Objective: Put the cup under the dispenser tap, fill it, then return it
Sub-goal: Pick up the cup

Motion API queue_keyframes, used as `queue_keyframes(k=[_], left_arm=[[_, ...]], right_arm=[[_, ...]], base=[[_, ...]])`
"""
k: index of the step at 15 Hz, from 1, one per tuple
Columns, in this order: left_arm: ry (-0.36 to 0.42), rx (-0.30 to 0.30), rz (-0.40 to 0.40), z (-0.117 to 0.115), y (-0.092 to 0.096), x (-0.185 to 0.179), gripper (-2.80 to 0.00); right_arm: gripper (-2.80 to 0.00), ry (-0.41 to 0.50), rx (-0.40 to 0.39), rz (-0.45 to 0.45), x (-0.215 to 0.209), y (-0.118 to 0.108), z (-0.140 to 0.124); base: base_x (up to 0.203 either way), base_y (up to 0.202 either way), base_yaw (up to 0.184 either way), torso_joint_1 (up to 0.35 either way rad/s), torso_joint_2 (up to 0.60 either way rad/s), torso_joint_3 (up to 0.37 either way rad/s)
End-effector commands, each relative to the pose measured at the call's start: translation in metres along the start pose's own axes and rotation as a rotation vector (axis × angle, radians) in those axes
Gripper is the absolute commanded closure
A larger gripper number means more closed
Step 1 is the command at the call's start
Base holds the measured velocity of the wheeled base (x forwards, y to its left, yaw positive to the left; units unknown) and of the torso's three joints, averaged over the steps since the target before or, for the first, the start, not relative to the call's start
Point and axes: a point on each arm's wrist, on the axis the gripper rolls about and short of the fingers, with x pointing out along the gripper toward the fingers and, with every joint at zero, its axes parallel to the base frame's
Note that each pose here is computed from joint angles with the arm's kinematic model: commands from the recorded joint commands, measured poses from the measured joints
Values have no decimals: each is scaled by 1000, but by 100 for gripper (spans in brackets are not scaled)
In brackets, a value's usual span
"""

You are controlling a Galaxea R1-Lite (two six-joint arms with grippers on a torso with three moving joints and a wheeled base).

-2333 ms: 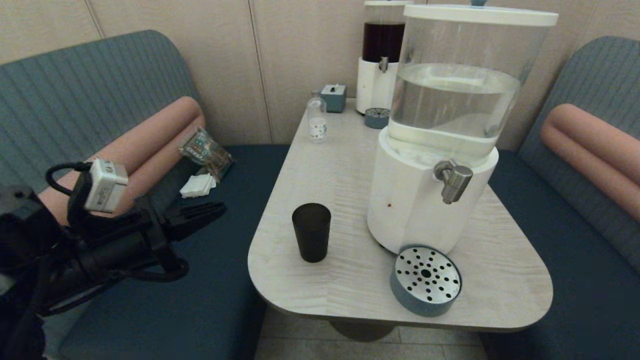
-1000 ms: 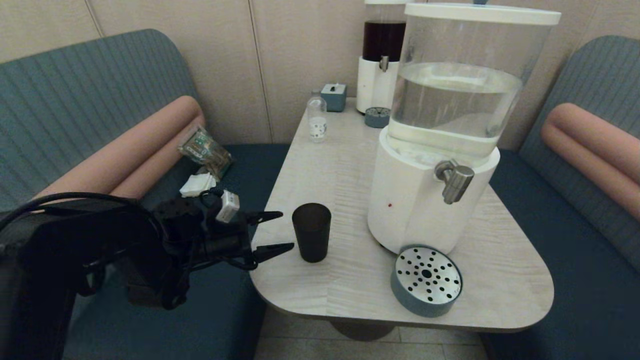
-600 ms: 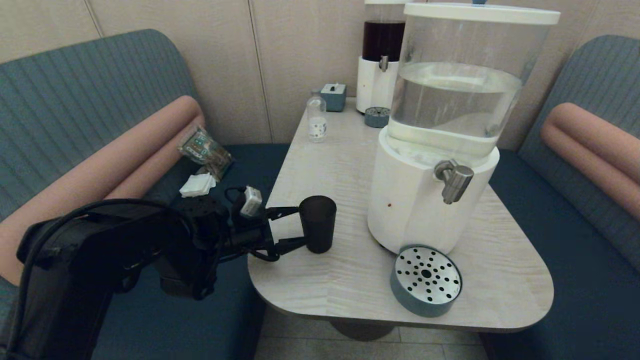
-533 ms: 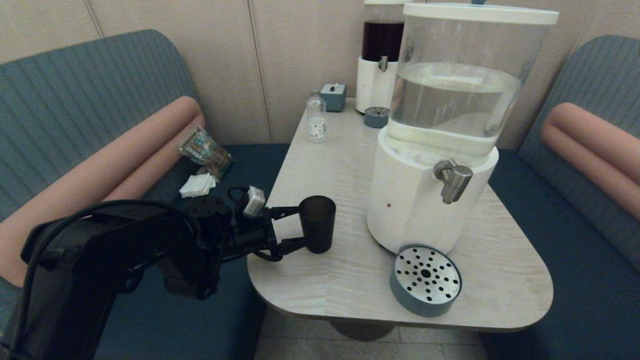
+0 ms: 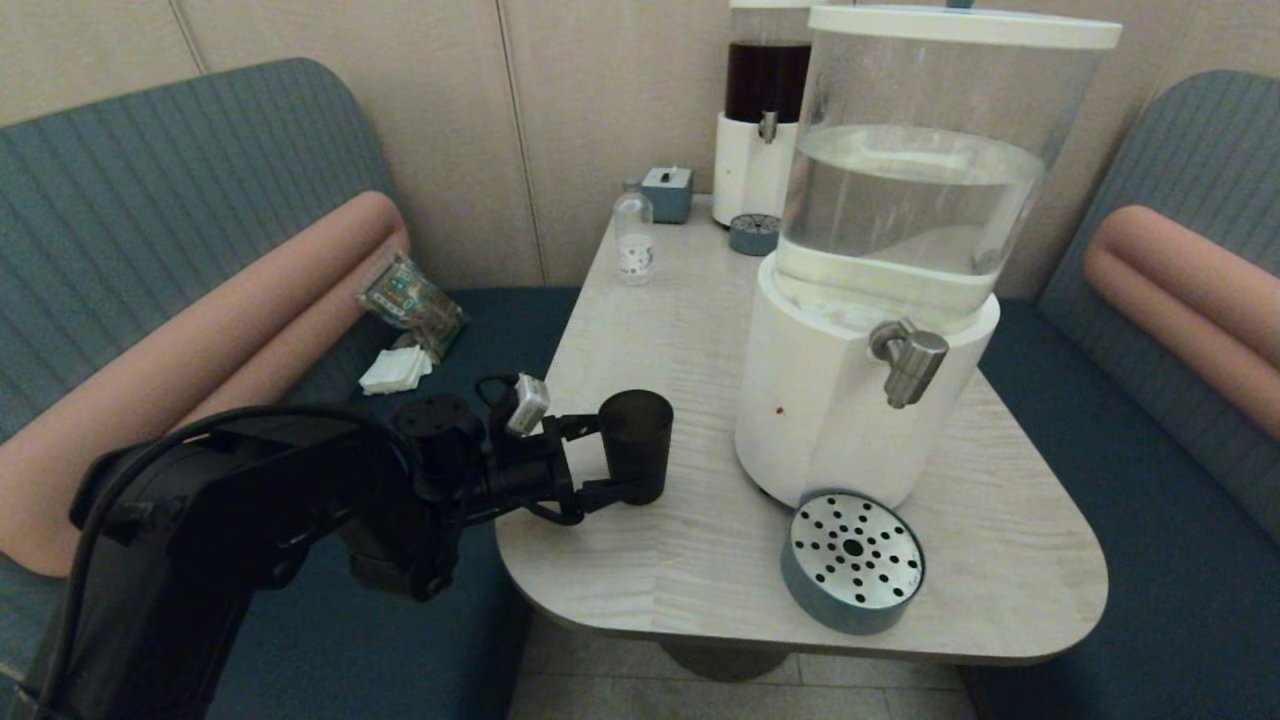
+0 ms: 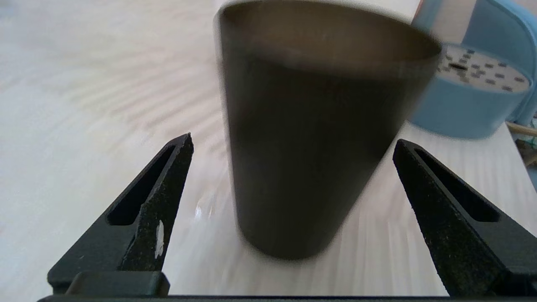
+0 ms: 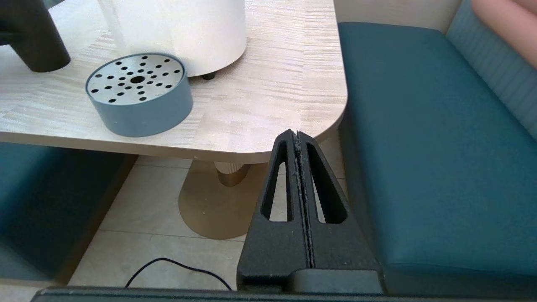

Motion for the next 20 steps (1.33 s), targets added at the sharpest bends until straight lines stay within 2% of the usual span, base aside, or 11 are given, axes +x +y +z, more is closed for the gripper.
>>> queue_keyframes(k=[1,5,6,10,13,17,20], left_arm=[[-16,18,3,2,3,4,-280],[-26,22,9,-2,7,10,-280],[-31,29,25,-2,9,11,0],[-35,46,22,4,6,12,0],[-34,47,9,19,-7,11,0],[-20,23,-27,58,-51,-2,0],[-45,34,-113,89,-96,8,0]], right_arm=[[0,12,0,0,1,0,-4],[0,12,0,0,1,0,-4],[0,12,0,0,1,0,-4],[0,12,0,0,1,0,-4],[0,12,0,0,1,0,-4],[0,14,0,0,1,0,-4],[0,12,0,0,1,0,-4]], base=[[0,0,0,0,0,0],[0,0,0,0,0,0],[0,0,0,0,0,0],[0,0,0,0,0,0],[0,0,0,0,0,0],[0,0,0,0,0,0],[0,0,0,0,0,0]])
